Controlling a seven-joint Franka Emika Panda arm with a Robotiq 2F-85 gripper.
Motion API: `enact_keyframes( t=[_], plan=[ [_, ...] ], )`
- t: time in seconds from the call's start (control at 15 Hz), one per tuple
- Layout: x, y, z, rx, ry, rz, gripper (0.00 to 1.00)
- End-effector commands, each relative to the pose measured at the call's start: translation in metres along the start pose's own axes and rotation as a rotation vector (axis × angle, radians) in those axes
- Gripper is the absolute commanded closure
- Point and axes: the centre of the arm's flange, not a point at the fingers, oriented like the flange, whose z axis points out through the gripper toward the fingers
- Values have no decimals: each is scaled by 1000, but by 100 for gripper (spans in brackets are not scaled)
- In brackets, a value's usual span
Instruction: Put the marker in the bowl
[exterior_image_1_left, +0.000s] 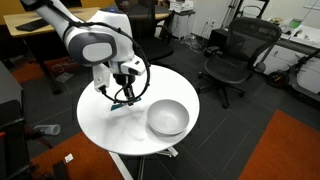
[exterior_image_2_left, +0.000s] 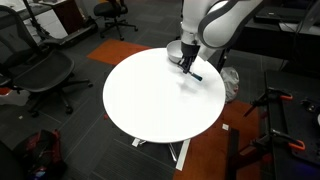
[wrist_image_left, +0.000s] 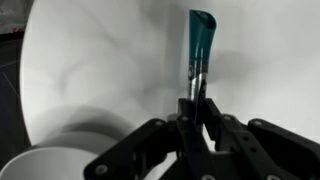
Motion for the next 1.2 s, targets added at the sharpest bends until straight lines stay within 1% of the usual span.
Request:
enact_keyframes(
  t=[0.0, 0.53, 0.87, 1.13],
  plan=[
    [-8, 17, -46, -20, 45, -33, 95],
    [11, 55, -106, -67, 129, -56, 95],
    [31, 85, -129, -93, 120, -103, 95],
    [51, 103, -138, -117, 118, -140, 95]
  ],
)
